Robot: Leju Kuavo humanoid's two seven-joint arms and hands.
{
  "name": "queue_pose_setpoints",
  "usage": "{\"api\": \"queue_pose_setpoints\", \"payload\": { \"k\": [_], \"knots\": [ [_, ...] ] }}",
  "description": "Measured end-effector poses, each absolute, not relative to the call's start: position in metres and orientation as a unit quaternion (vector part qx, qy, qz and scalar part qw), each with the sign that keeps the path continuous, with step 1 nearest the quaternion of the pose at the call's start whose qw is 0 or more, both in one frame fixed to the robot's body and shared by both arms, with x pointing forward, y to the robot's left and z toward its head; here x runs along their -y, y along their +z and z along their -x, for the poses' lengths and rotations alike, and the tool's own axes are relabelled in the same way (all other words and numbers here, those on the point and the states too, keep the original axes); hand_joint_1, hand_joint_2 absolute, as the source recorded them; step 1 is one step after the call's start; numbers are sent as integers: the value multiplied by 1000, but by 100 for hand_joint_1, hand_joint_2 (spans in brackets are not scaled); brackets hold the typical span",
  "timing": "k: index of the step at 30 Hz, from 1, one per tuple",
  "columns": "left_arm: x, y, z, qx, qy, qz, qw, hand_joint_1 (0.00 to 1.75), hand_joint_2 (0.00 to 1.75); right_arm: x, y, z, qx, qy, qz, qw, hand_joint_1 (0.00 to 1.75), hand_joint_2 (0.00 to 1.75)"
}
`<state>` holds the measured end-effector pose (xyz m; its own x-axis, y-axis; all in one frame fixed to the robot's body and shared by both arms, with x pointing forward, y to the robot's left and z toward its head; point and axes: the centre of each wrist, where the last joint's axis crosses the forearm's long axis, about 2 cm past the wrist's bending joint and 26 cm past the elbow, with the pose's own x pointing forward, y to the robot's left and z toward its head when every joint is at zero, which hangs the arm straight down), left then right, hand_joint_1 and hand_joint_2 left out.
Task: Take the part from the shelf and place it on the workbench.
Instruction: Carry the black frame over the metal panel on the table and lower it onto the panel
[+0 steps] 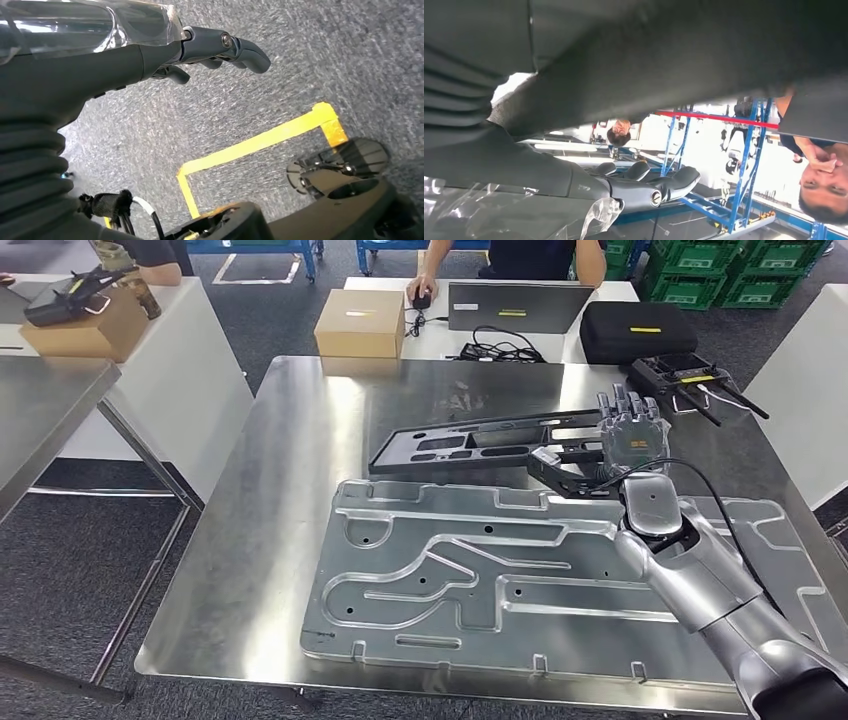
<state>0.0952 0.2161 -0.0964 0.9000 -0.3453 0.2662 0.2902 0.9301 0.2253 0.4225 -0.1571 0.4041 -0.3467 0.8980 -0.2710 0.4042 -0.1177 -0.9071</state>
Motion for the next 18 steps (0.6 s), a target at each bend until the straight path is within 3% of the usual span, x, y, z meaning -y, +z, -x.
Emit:
{"api": "queue_pose_setpoints", "payload": {
  "k": [18],
  "knots": [
    [-219,-97,-96,154,-165,-83,971,0,0,162,421,-418,663,465,548,211,0,0]
  ]
}}
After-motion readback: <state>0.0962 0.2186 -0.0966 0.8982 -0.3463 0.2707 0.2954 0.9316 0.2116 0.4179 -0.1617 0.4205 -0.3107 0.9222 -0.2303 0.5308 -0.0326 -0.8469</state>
